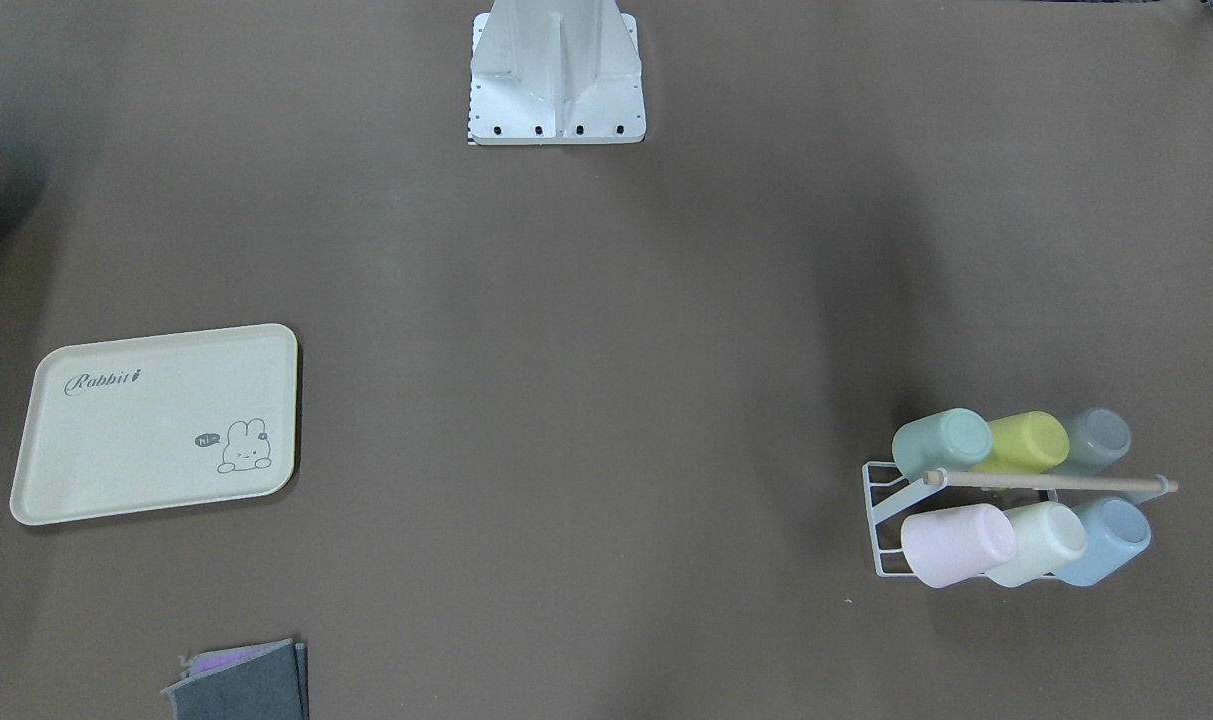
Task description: Pick up and place green cup on tray
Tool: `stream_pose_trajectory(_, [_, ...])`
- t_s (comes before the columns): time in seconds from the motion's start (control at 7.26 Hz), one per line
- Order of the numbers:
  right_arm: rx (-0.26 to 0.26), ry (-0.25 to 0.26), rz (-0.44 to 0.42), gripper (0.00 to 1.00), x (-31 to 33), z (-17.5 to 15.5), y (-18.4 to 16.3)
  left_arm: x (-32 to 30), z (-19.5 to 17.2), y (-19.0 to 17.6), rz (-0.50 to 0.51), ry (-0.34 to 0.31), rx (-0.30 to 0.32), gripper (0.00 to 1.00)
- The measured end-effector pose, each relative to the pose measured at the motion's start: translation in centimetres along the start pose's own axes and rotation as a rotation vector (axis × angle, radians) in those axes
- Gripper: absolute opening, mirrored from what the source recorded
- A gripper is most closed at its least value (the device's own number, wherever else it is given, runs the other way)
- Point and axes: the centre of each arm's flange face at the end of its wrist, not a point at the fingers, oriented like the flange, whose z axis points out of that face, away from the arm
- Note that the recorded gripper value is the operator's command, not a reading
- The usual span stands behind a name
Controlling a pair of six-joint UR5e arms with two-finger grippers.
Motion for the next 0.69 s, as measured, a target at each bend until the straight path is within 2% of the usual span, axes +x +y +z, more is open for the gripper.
stream_pose_trajectory(0.28, [0.016,-0.012,-0.001,0.98,0.2,-0.2,-0.2,2.4,-2.6,-0.3,-0.015,-0.004,-0.015,0.99])
stream_pose_trajectory(0.41, [0.012,-0.035,0.012,0.98,0.0,0.1,-1.4,4.1,-4.4,0.3,-0.011,-0.005,-0.011,0.99])
stream_pose_trajectory(0.69, [-0.016,-0.112,0.030,0.97,-1.6,1.9,-6.0,9.4,-8.5,1.9,0.066,0.000,0.044,0.99])
